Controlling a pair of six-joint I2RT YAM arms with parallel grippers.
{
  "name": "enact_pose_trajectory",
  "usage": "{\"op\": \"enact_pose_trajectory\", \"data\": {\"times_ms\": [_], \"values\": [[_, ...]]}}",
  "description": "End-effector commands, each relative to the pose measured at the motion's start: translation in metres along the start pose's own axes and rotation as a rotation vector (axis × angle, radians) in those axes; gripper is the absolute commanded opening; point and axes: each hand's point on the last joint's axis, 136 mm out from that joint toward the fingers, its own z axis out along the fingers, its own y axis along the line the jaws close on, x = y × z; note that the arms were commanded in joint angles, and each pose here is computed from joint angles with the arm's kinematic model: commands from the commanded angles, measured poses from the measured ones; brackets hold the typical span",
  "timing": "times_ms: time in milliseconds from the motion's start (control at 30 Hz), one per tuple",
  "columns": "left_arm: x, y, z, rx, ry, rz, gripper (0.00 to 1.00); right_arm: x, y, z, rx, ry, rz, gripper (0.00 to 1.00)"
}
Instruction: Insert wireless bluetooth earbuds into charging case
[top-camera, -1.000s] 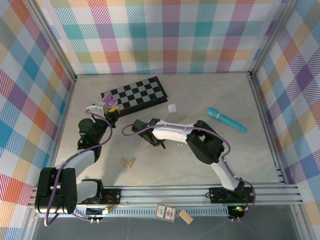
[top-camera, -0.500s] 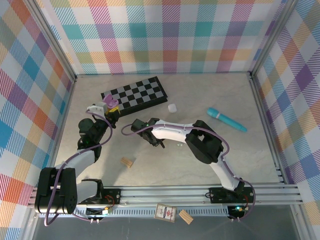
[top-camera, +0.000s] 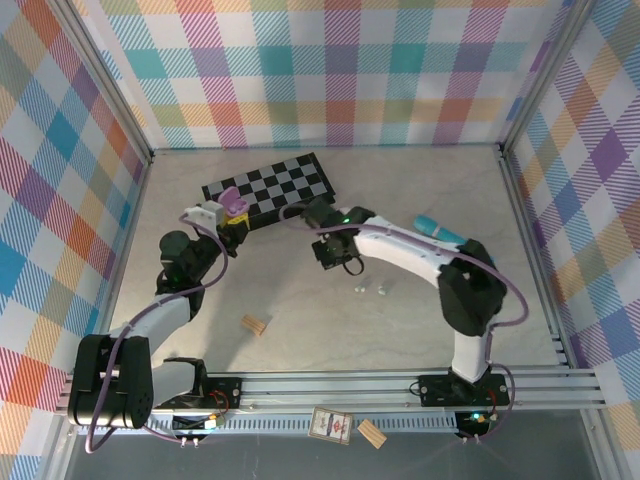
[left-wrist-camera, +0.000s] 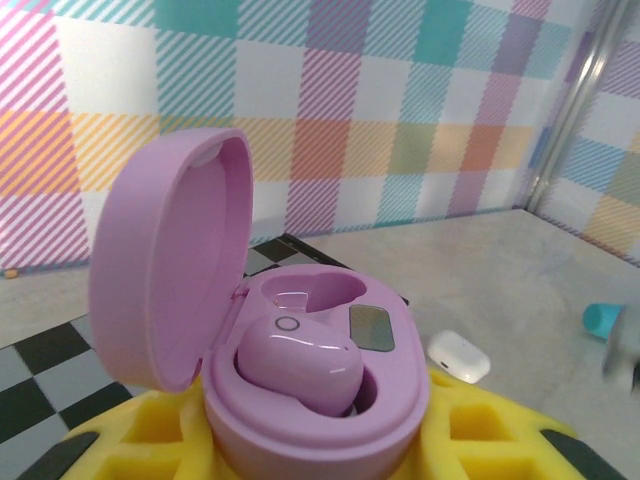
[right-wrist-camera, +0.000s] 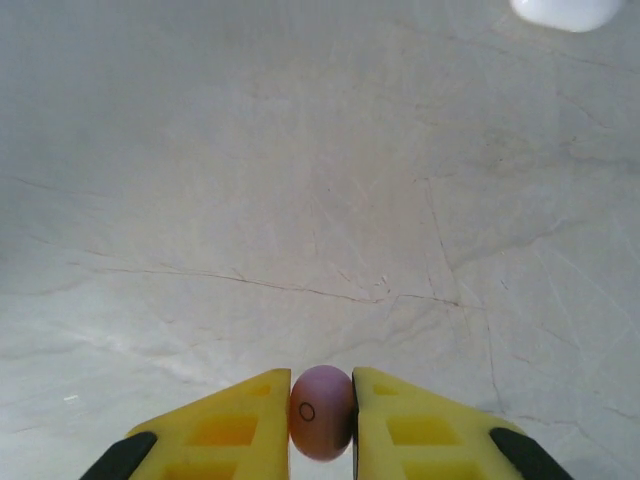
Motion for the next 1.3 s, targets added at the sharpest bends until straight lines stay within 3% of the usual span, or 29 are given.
{"op": "enact_pose_trajectory", "data": {"times_ms": [0,67,467,900,1267], "values": [[-0.001,-0.030,0.007,0.114,0.034,0.097,0.29,0.004,0.009,-0.018,-0.228,0.047,0.146,0.21],[0.004,-0.046,0.010,0.165,0.050,0.131,0.29,0.001,0.006,-0.030,-0.336,0.048,0.218,0.21],[0.026,-0.132,0.012,0.499,0.084,0.215,0.29,-0.005,-0.013,-0.078,-0.661,0.041,0.432,0.20],[0.032,-0.171,0.011,0.665,0.098,0.216,0.29,-0.015,0.006,-0.124,-0.799,-0.025,0.377,0.22],[0.031,-0.195,0.011,0.778,0.092,0.182,0.29,-0.019,0.029,-0.133,-0.837,-0.044,0.303,0.23]]}}
